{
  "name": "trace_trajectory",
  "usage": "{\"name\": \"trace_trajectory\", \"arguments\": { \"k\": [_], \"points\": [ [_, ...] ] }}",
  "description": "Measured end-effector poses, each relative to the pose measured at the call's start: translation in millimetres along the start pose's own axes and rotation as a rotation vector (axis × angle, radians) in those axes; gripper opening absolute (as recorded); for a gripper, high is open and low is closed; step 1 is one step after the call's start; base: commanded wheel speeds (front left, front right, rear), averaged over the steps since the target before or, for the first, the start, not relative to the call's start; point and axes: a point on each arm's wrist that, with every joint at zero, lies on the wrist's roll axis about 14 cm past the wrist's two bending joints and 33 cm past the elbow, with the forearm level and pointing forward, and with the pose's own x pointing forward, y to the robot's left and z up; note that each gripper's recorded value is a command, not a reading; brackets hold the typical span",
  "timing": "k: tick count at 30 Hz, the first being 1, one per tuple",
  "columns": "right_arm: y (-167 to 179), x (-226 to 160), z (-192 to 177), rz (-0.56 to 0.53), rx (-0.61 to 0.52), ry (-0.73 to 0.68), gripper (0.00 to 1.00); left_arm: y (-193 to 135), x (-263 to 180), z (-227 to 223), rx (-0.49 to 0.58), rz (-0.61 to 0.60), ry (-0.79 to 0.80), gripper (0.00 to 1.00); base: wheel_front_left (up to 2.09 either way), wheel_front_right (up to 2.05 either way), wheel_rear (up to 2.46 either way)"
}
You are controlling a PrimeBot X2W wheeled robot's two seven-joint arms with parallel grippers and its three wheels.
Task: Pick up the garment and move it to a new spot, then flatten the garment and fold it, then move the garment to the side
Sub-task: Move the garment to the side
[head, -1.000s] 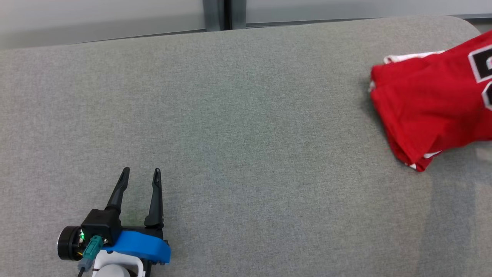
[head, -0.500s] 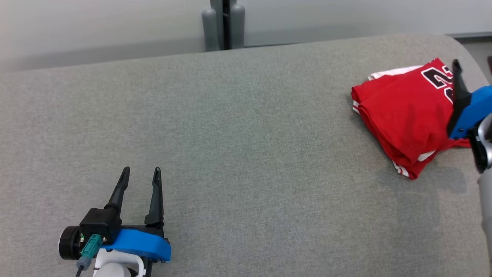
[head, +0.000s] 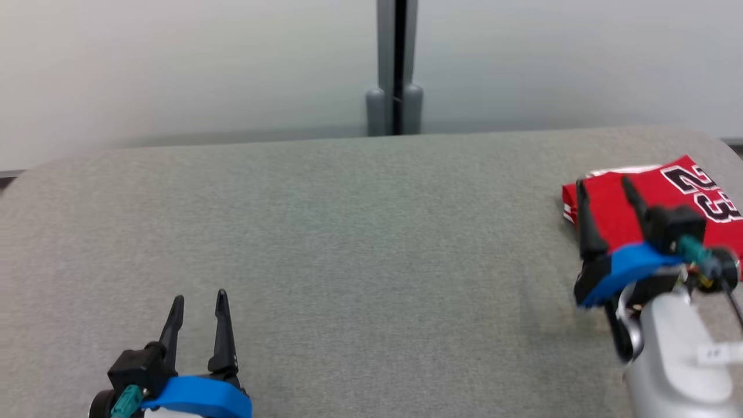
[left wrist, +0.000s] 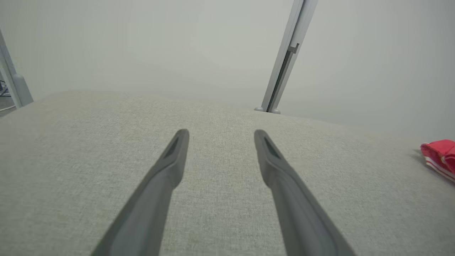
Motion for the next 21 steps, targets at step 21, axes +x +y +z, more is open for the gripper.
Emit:
{"name": "trace_trajectory", "arguments": {
  "k": [21],
  "points": [
    [51.1, -94.6, -54.7, 0.095, 0.162, 0.066, 1.0, 19.7, -41.1, -17.0, -0.007, 0.093, 0.04, 1.0, 0.0, 0.0, 0.0]
  ]
}}
